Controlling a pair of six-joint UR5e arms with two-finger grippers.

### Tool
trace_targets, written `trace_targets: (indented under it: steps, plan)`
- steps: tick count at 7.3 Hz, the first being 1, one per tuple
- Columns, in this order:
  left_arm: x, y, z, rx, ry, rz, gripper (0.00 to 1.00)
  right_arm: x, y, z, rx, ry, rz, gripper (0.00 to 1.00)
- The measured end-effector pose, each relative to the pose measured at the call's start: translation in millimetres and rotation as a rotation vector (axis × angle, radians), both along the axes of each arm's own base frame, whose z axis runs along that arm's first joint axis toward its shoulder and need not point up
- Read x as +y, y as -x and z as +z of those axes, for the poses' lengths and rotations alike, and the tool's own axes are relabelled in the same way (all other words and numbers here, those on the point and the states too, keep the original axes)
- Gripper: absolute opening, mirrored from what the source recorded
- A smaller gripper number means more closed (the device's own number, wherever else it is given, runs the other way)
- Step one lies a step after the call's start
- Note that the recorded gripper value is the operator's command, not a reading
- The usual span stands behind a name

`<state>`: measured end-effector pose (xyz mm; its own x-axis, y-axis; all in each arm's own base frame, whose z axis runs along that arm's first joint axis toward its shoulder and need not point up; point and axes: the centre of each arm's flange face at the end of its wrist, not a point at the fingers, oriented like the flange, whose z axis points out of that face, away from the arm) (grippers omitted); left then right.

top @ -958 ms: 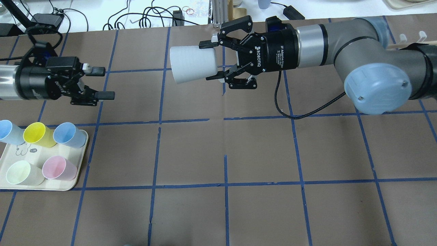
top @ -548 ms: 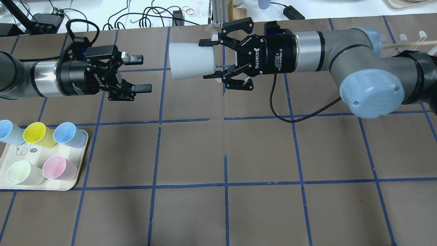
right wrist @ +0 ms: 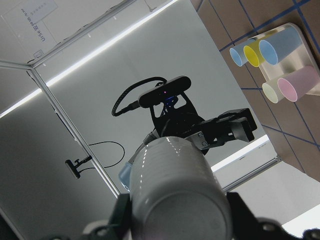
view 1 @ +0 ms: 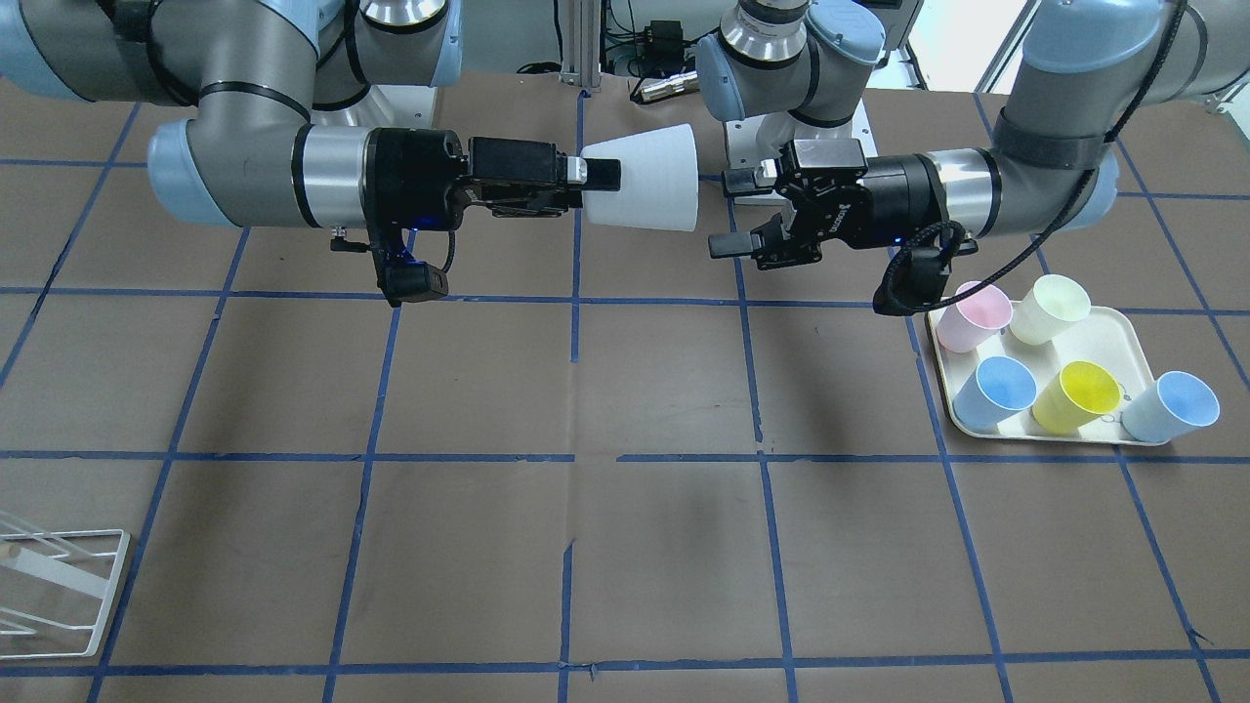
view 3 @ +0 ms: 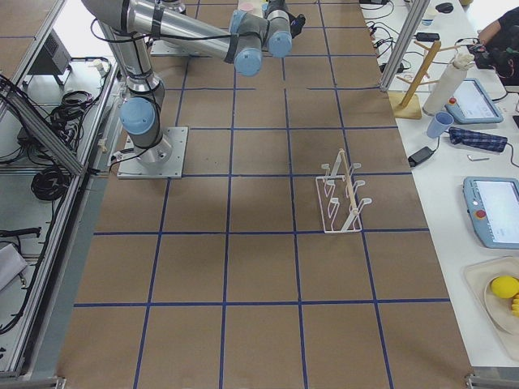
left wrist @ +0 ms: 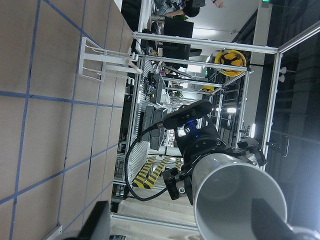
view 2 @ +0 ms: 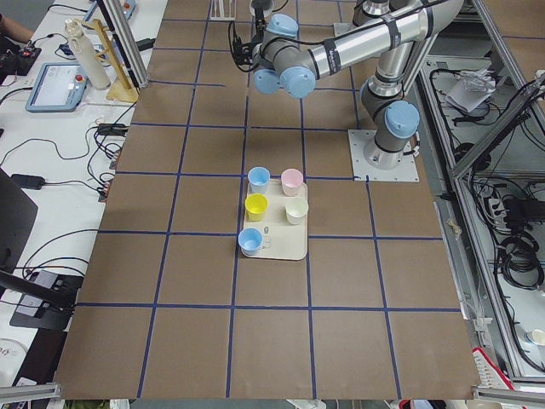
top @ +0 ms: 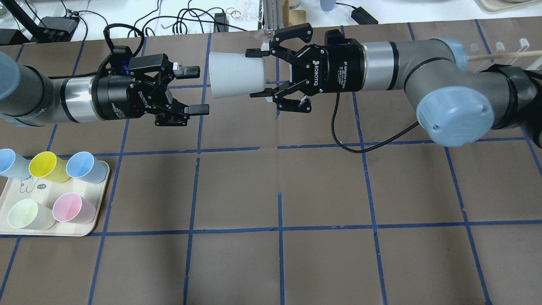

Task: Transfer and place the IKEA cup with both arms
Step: 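Close the left gripper on the cup's base while the right gripper holds it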

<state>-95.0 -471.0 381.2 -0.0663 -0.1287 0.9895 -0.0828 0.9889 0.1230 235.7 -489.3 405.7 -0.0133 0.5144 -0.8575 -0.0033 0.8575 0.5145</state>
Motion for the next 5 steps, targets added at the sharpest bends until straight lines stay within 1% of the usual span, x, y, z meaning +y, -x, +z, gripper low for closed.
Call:
trace_targets:
  steps: [1, 2, 3, 4, 5]
  plan:
    - [3.8, 3.6, 2.7, 0.000, 0.002, -0.006, 0.96, 0.4, -3.0, -1.0, -0.001, -0.004, 0.006, 0.00]
    - [8.2, 6.4, 3.4, 0.001, 0.000, -0.010, 0.96, 1.2, -6.9, -1.7, -0.003, -0.006, 0.013, 0.00]
    - [13.0, 9.5, 1.4, 0.003, -0.002, -0.013, 0.93, 1.7, -9.3, -1.9, -0.004, -0.008, 0.017, 0.00]
    - [16.6, 13.0, -1.1, 0.006, -0.004, -0.017, 0.84, 1.8, -10.3, -2.3, -0.005, -0.009, 0.019, 0.00]
    - [18.3, 15.5, -2.1, 0.007, -0.005, -0.021, 0.79, 1.7, -10.5, -2.6, -0.004, -0.011, 0.020, 0.00]
